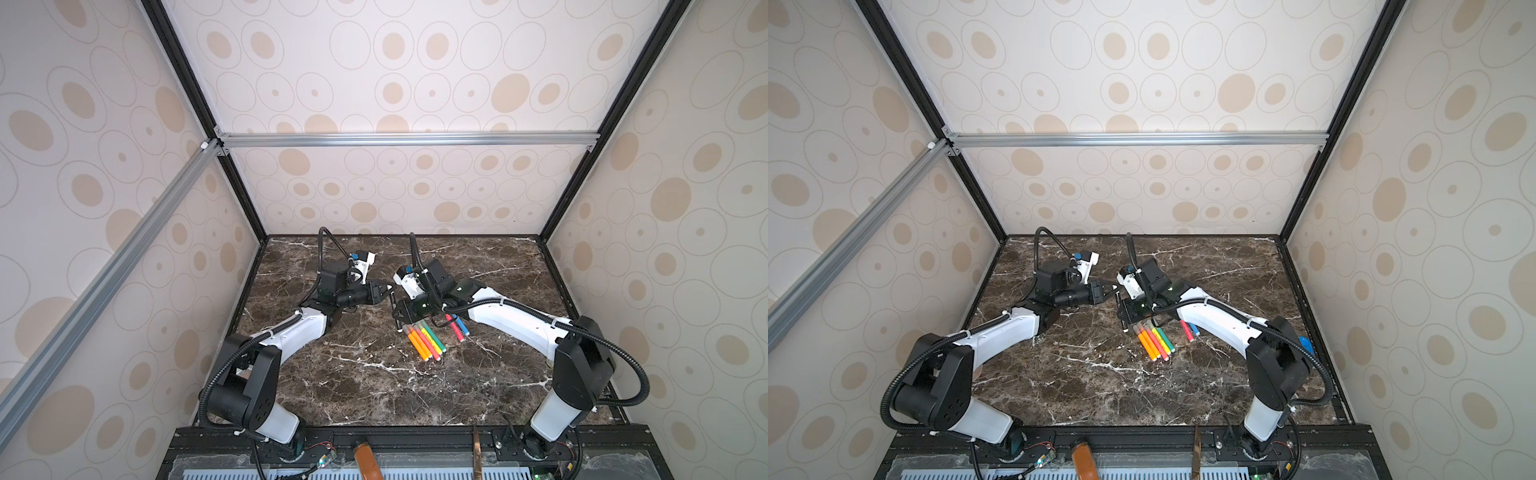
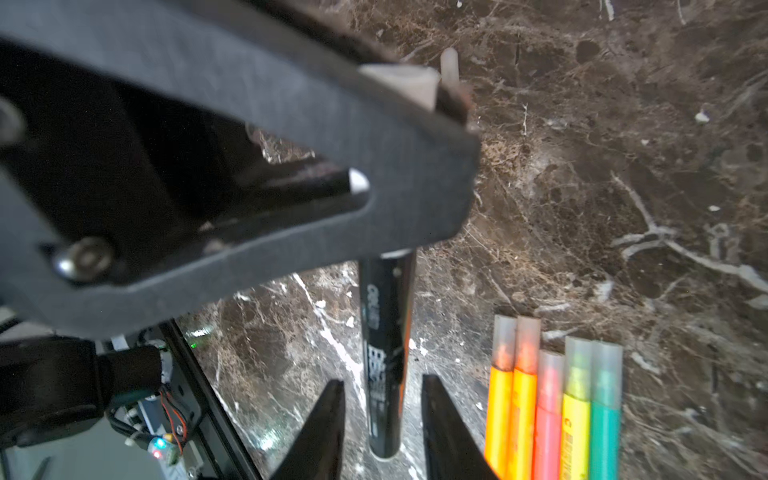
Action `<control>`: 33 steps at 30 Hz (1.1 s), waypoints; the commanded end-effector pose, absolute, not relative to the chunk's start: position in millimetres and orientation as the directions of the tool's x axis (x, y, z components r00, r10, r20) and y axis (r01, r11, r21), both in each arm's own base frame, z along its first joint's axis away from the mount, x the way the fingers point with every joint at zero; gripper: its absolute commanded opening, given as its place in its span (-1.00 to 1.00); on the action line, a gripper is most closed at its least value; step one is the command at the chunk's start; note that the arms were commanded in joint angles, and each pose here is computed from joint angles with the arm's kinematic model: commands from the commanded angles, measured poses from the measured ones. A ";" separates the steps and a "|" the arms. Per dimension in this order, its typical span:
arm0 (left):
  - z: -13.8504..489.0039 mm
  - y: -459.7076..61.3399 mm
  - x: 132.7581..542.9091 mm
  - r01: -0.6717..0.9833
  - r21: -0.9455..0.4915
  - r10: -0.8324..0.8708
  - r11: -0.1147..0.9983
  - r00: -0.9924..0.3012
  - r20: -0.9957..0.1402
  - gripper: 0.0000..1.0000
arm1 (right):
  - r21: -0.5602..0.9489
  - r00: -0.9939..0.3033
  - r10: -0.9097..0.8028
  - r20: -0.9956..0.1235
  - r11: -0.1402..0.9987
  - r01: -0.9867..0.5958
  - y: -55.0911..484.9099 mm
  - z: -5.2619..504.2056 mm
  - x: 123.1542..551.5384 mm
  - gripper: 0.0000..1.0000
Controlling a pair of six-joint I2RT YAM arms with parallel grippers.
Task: Remove pen caps from pens
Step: Open the pen cap on the pen.
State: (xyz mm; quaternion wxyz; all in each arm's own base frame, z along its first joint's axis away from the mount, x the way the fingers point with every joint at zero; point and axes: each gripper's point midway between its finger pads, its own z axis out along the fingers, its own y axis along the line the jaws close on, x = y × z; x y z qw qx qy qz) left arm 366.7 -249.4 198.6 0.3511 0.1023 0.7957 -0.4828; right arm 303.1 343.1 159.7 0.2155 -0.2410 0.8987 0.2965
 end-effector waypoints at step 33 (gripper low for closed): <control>223.7 -245.4 407.4 0.524 -0.569 -0.132 0.634 -0.651 -0.747 -1.00 | 0.492 -0.795 -0.274 -0.541 0.664 -0.563 350.1 126.3 300.2 -1.00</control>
